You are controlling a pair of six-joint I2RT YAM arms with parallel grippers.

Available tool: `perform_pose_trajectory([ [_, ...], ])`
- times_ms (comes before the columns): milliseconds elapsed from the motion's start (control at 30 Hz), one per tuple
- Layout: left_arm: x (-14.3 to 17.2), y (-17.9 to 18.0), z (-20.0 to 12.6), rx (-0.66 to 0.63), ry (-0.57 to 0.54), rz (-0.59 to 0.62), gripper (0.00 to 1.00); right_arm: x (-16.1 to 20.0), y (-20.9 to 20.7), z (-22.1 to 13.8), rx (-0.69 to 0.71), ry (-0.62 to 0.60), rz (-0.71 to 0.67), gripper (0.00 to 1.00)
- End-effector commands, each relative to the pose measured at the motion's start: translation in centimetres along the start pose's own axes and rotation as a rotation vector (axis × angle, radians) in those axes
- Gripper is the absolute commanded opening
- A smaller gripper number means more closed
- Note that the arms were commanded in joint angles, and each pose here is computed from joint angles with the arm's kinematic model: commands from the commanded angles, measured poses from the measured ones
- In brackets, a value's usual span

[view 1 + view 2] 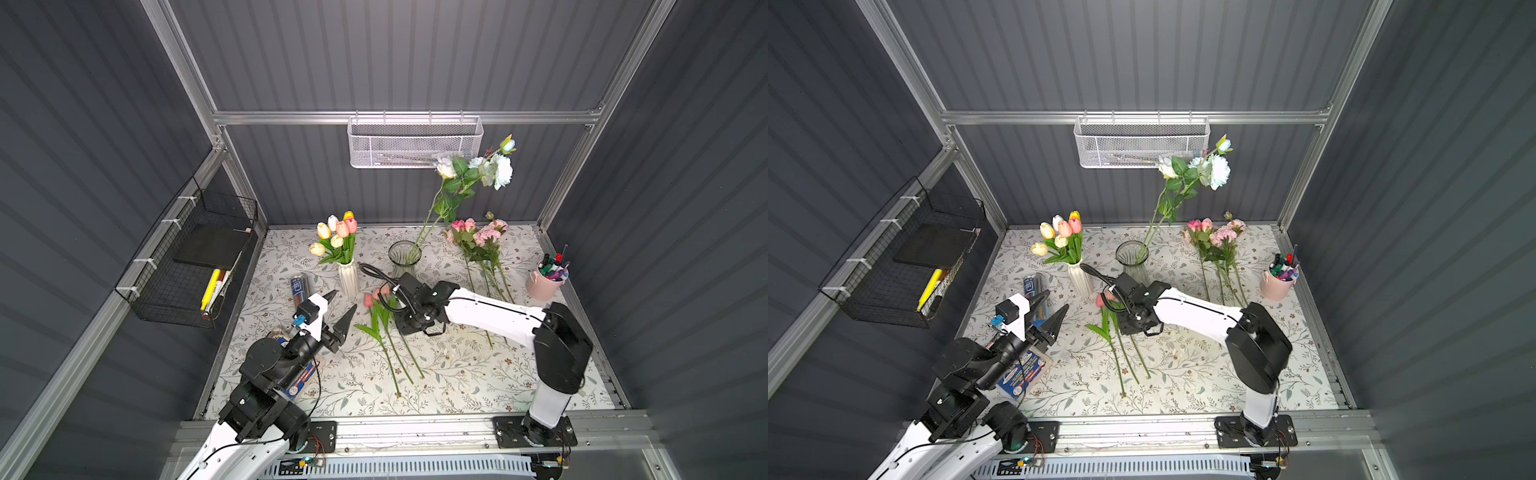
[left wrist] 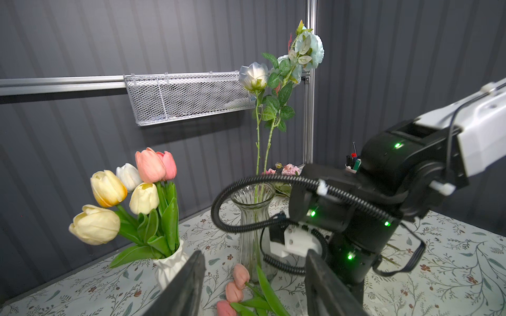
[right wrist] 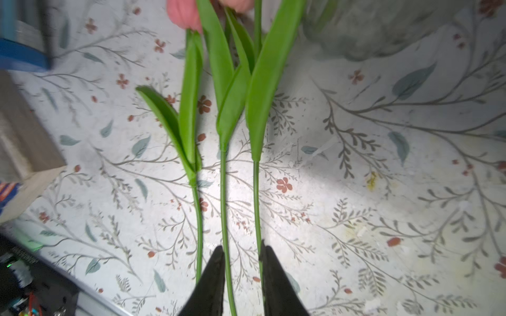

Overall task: Pick out pink flowers from the vase
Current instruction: Place the flower at the center of the board, then move the flower to the center of the board.

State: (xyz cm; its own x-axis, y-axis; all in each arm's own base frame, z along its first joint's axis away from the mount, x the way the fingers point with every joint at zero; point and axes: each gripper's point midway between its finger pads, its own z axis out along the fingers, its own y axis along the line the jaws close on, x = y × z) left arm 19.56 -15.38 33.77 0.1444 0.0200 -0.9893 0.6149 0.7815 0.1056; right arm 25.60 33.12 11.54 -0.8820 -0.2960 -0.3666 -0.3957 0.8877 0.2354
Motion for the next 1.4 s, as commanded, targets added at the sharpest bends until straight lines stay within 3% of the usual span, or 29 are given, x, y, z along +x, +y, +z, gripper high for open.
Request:
perform_pose_trajectory([
  [0, -0.2, 0.2, -0.3, -0.015, -0.02, 0.017, 0.6, -0.9, 0.2, -3.2, -0.039, -0.107, -0.068, 0.29],
  [133, -0.5, 0.9, -0.7, -0.059, -0.031, 0.016, 0.6, -3.1, 1.4, -7.8, -0.126, -0.317, -0.136, 0.25],
  [200, -0.4, 1.3, -0.9, -0.082, -0.029, 0.008, 0.6, -4.9, 3.0, -10.8, -0.218, -0.48, -0.198, 0.22],
  [300, -0.2, 2.1, -1.1, -0.125, -0.011, -0.005, 0.6, -7.5, 3.8, -13.7, -0.237, -0.69, -0.263, 0.2],
  [433, 0.0, 3.1, -1.5, -0.184, 0.002, -0.013, 0.6, -10.2, 4.9, -15.3, -0.218, -0.795, -0.345, 0.23],
  [533, 0.0, 3.5, -1.7, -0.211, 0.001, -0.005, 0.6, -10.5, 5.1, -12.9, -0.2, -0.71, -0.349, 0.22],
  [667, -0.1, 3.8, -1.9, -0.228, 0.0, -0.002, 0.6, -8.2, 4.5, -7.4, -0.16, -0.521, -0.323, 0.23],
  [767, 0.0, 3.9, -1.9, -0.233, 0.003, 0.002, 0.6, -5.2, 2.9, -3.8, -0.087, -0.325, -0.266, 0.29],
  [967, 0.0, 3.7, -1.5, -0.224, 0.002, 0.009, 0.6, 1.5, 0.0, 1.2, 0.006, 0.037, -0.275, 0.41],
  [1200, -0.1, 3.8, -1.8, -0.226, -0.008, 0.012, 0.6, 3.9, -0.9, 4.6, 0.039, 0.192, -0.294, 0.43],
  [1367, -0.2, 3.8, -1.8, -0.226, -0.007, 0.012, 0.6, 4.4, -1.4, 6.8, 0.052, 0.261, -0.295, 0.39],
])
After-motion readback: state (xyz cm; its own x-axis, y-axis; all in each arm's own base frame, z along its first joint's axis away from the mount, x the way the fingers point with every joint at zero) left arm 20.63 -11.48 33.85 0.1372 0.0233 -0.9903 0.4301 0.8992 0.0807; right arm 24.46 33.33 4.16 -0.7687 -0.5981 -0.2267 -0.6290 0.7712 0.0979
